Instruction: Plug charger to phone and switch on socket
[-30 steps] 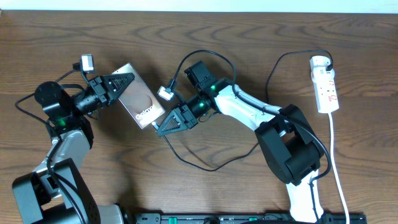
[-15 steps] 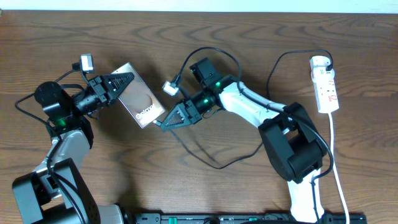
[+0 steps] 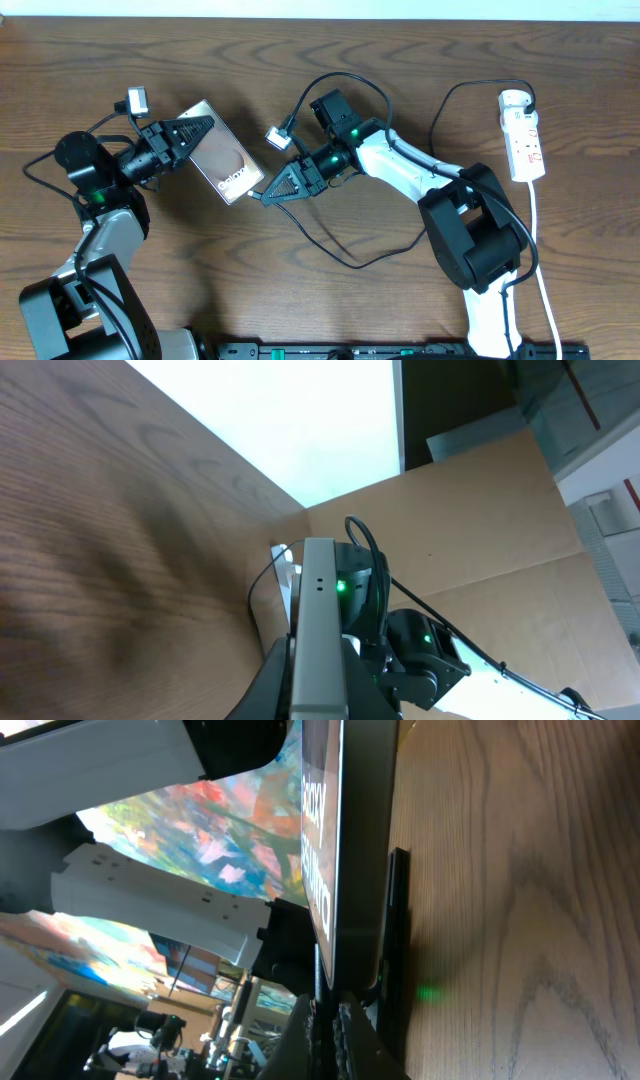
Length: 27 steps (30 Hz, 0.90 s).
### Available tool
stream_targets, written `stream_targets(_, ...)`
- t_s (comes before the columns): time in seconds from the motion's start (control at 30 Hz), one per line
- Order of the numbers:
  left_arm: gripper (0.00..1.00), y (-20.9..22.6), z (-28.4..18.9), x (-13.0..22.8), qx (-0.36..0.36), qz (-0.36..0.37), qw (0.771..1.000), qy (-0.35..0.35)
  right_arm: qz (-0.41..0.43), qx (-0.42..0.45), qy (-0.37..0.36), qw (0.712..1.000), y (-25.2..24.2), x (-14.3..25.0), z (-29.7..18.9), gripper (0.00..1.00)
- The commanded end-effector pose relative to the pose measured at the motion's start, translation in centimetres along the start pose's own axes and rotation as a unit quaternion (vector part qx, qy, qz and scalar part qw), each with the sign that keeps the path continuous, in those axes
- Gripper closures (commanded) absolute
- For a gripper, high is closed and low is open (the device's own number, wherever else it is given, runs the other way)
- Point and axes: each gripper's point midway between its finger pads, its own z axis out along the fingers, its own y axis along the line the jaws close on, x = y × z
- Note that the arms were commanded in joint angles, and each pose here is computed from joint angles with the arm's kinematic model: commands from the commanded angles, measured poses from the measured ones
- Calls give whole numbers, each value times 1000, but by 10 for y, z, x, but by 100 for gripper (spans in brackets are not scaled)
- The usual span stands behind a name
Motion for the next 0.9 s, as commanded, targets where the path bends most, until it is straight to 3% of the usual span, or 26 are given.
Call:
stream_targets(0.0,93,-9,-1,-10,1,17,1000,-11,-2,-9,-2,1000,5,-3,-2,99)
stream_targets(0.87,93,-2,-2,-26,-20,14,998,-59,-1,-2,-14,1000,3,-15,-13,99)
